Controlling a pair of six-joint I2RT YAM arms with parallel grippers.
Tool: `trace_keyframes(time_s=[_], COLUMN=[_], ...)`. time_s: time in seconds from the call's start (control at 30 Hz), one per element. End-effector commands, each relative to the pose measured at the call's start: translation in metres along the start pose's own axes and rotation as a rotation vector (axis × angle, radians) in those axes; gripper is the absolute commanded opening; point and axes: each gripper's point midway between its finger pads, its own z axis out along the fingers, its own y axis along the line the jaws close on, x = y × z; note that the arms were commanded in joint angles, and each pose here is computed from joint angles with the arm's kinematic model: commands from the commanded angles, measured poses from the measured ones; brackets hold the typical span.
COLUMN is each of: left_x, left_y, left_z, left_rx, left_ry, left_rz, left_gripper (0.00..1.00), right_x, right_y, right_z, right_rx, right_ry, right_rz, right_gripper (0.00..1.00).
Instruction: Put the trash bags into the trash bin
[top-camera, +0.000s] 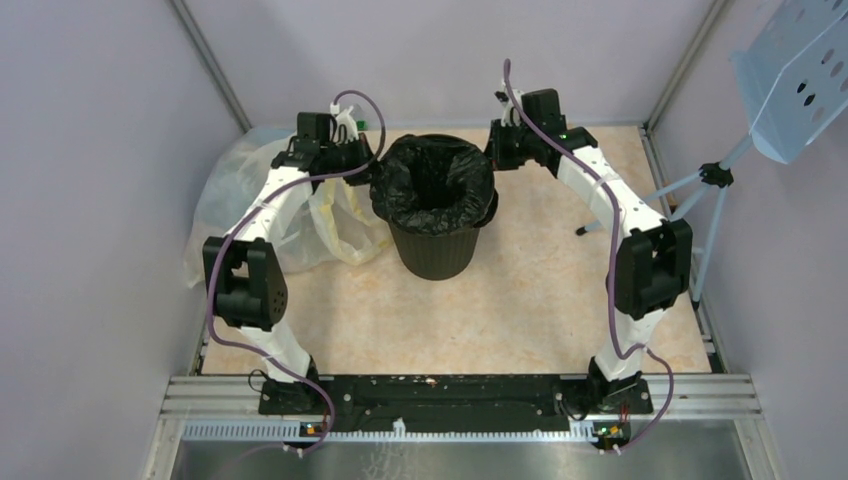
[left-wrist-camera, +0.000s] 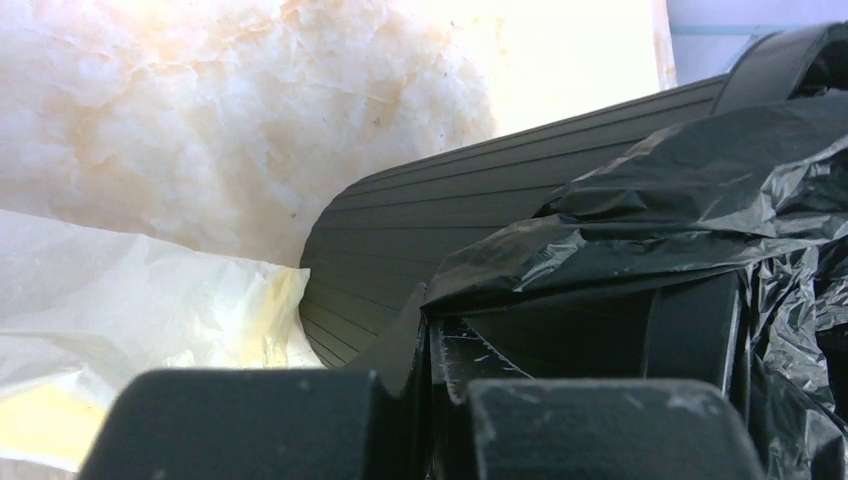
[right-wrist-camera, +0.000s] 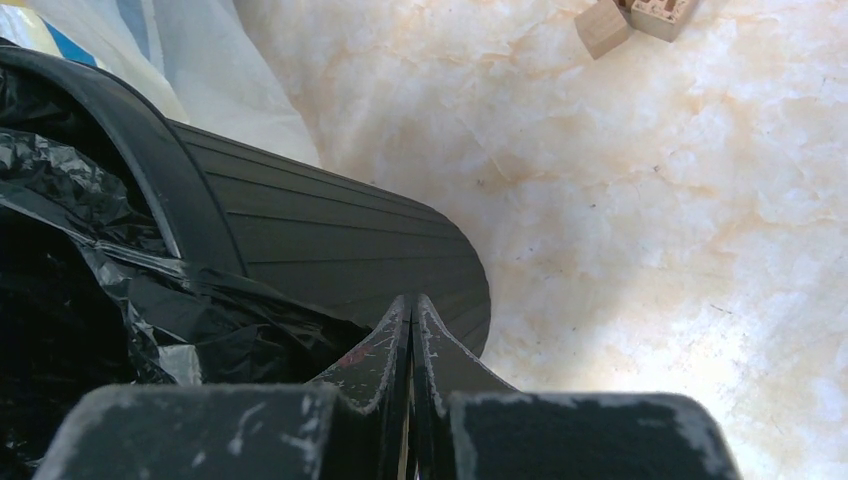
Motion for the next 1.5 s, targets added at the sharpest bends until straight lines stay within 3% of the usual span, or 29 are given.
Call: trace_keyframes(time_s=[0.0, 0.2, 0.5, 0.53, 0.63, 0.73, 0.93, 1.07, 1.47], left_x=[-0.025, -0.018, -0.058, -0.059, -0.061, -0.059, -0.06, -0.062, -0.064], left_y=[-0.008, -0.003, -0.025, -0.027, -0.031, -0.034, -0.034, -0.034, -0.038], left_z=[-0.015, -0.015, -0.062, -0.065, -0.069, -0.069, -0.067, -0.066, -0.073], left_rx=[0.008, -0.007, -0.079, -0.075, -0.066, -0.05, -0.049, -0.053, -0.06], left_ry=[-0.085, -0.067, -0.288, -0.299, -0.31, -0.3, -0.287, -0.277, -0.293], left_rz=[0.017, 0.004, 0.085, 0.088, 0.096, 0.096, 0.085, 0.084, 0.091], left_gripper=[0.0, 0.0, 0.0, 0.0, 0.0, 0.0, 0.0, 0.0, 0.0], right_x=[-0.033, -0.064, -0.09, -0.091, -0.095, -0.099, -0.091, -0.088, -0.081], right_y=[0.022, 0.031, 0.028, 0.034, 0.056, 0.069, 0.111, 0.127, 0.121], right_z=[-0.031, -0.063, -0.074, -0.074, -0.076, -0.078, -0.067, -0.055, -0.018], right_rx=[-0.004, 0.038, 0.064, 0.028, -0.089, -0.141, -0.272, -0.25, -0.25], right_ry=[-0.103, -0.206, -0.298, -0.297, -0.298, -0.314, -0.322, -0.342, -0.225], right_rz=[-0.042, -0.092, -0.106, -0.131, -0.235, -0.366, -0.682, -0.874, -0.999], right_gripper=[0.0, 0.0, 0.0, 0.01, 0.29, 0.38, 0.43, 0.46, 0.44])
